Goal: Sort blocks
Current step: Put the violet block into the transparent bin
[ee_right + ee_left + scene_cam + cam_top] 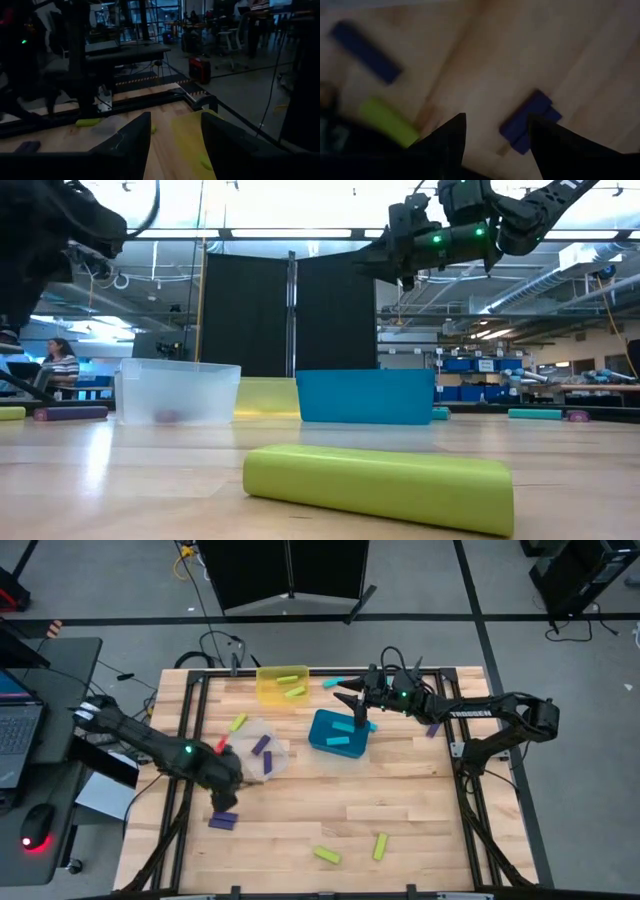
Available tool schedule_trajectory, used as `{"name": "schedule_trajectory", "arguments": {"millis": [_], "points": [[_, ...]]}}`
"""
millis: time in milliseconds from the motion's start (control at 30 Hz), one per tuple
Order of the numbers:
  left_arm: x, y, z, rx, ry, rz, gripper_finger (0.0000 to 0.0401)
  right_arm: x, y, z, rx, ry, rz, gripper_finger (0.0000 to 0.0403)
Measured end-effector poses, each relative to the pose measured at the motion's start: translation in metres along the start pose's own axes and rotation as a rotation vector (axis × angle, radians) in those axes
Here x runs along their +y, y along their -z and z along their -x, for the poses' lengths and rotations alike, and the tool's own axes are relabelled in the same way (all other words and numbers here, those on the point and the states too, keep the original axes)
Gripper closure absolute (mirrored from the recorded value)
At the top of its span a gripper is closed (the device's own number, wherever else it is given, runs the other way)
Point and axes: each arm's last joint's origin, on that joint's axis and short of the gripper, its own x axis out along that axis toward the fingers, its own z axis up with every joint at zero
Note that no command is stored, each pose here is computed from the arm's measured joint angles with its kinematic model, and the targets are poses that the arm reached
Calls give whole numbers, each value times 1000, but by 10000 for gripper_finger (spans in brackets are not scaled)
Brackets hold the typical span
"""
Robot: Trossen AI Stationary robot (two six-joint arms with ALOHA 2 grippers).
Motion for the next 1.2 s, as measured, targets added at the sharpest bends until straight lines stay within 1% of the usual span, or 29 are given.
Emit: {"name": "schedule_trajectory", "arguments": {"millis": [100,200,267,367,500,600,733,900,1133,1200], "points": [[-19,2,-16,1,20,-128,187,0,0,0,-3,9,7,219],[-37,9,-32,36,21,-217,187,-1,0,0,-4,20,13,219],[-46,15,-42,62,-8,-255,187,-1,-1,0,-7,22,18,219],[-55,24,-55,90,-51,-281,187,-1,-1,0,-10,25,19,219],[-64,32,-63,67,-63,-319,187,-1,-1,0,-10,27,19,219],[-64,35,-66,48,-87,-329,187,-1,-1,0,-10,27,19,219],[-57,38,-74,53,-112,-312,187,-1,-1,0,-9,27,15,219],[-57,39,-85,47,-35,-309,187,1,-1,0,-9,21,8,219],[-55,40,-86,41,-55,-314,188,1,-1,0,-9,21,8,219],[-52,40,-88,41,-85,-316,188,1,-1,0,-9,21,8,219]]}}
